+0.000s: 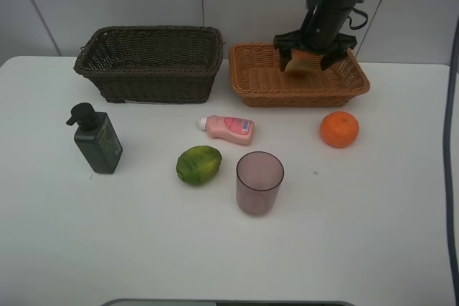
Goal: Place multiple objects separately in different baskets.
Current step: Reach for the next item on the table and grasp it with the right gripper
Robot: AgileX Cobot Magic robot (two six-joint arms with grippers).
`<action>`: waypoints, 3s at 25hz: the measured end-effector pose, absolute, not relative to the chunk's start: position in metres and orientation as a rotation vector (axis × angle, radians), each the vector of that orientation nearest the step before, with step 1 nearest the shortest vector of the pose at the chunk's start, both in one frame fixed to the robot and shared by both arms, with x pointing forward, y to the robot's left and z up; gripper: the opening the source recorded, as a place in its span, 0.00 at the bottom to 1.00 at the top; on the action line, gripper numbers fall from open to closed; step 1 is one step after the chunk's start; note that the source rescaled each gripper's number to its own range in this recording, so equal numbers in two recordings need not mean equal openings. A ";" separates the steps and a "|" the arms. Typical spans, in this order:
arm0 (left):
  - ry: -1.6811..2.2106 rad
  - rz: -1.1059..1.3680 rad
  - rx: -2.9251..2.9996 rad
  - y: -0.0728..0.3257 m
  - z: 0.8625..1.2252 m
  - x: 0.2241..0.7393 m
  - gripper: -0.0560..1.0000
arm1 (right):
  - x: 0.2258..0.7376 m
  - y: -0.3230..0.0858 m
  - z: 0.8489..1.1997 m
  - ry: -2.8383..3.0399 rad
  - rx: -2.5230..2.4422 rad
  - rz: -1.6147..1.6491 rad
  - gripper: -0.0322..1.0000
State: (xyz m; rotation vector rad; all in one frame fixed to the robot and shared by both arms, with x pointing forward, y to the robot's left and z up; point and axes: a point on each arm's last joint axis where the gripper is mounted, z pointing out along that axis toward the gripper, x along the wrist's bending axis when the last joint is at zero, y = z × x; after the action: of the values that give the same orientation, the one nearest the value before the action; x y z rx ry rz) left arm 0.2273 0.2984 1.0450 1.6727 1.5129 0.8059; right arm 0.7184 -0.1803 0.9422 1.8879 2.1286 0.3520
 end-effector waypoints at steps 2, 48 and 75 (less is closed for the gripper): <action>1.513 0.806 1.673 0.298 1.045 0.227 1.00 | 0.716 -0.181 0.952 2.122 1.888 0.362 0.98; 1.513 0.806 1.673 0.298 1.045 0.227 1.00 | 0.572 -0.241 0.930 2.122 1.875 0.363 0.99; 1.513 0.806 1.673 0.298 1.045 0.227 1.00 | 0.582 -0.237 0.876 2.166 1.876 0.344 0.79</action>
State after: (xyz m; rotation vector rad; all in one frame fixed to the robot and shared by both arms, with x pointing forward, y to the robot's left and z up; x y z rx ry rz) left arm 0.2273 0.2984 1.0450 1.6727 1.5129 0.8059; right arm 0.5825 -0.2371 0.8763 1.8758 2.1658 0.3436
